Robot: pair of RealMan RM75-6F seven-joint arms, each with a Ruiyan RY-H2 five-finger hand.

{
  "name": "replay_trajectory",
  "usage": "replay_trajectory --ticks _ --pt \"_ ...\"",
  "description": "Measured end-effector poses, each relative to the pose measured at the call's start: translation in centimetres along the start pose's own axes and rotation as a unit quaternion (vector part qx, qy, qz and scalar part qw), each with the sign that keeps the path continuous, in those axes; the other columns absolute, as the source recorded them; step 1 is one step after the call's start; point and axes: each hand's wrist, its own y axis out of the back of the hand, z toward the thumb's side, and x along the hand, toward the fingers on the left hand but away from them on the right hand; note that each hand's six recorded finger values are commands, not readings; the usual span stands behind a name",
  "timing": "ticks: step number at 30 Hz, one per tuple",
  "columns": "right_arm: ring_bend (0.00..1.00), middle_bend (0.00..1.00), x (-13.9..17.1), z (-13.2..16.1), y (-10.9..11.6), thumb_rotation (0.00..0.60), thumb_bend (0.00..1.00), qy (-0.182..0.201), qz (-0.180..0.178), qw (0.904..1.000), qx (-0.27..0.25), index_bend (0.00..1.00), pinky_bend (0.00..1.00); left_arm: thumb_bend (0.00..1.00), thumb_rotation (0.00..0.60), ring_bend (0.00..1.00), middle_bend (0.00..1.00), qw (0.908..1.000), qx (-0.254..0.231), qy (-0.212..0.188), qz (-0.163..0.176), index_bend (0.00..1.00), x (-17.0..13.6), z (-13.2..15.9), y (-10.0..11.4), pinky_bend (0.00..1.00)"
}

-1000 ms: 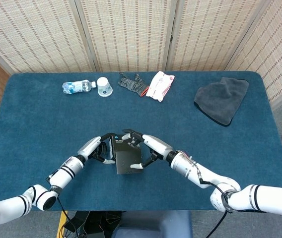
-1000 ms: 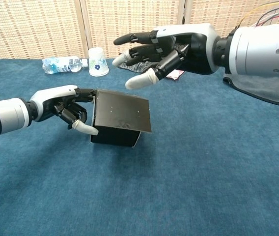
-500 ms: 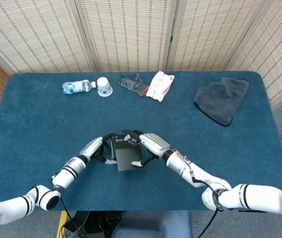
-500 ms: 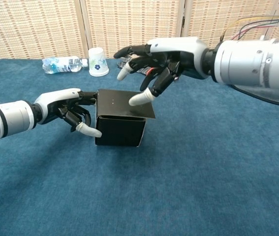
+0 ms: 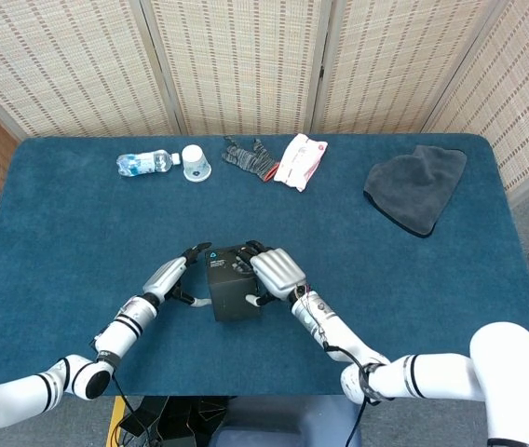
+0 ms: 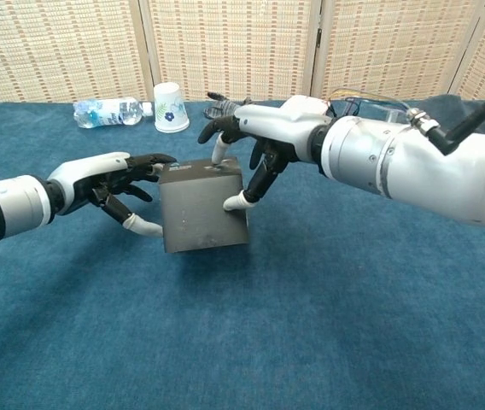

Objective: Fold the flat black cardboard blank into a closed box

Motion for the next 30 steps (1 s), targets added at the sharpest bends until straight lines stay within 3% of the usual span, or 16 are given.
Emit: replay_trajectory --ticks 11,16,20,30 --pt "0.13 0.22 -0.3 0.7 0.2 0.600 0.23 -0.002 -0.028 0.9982 0.053 0.14 0.28 0.10 0.600 0.00 0.00 0.9972 0.061 0.026 0.032 0.00 -1.7 -0.5 0.9 0.10" --pt "0.12 0.19 -0.3 0.8 -0.1 0.600 0.23 0.001 -0.037 0.9958 0.084 0.14 0.19 0.09 0.600 0.00 0.00 0.9936 0.094 0.040 0.049 0.00 -2.6 -0.9 1.5 0.09" --pt "0.10 0.19 -0.3 0.9 -0.7 0.600 0.23 0.006 -0.043 0.9929 0.111 0.14 0.18 0.09 0.600 0.00 0.00 0.9901 0.117 0.052 0.057 0.00 -3.1 -1.4 2.0 0.08" --pt "0.09 0.16 -0.5 0.7 -2.0 0.600 0.22 0.014 -0.067 0.9897 0.125 0.14 0.18 0.08 0.600 0.00 0.00 0.9865 0.138 0.071 0.053 0.00 -4.0 -2.3 2.4 0.06"
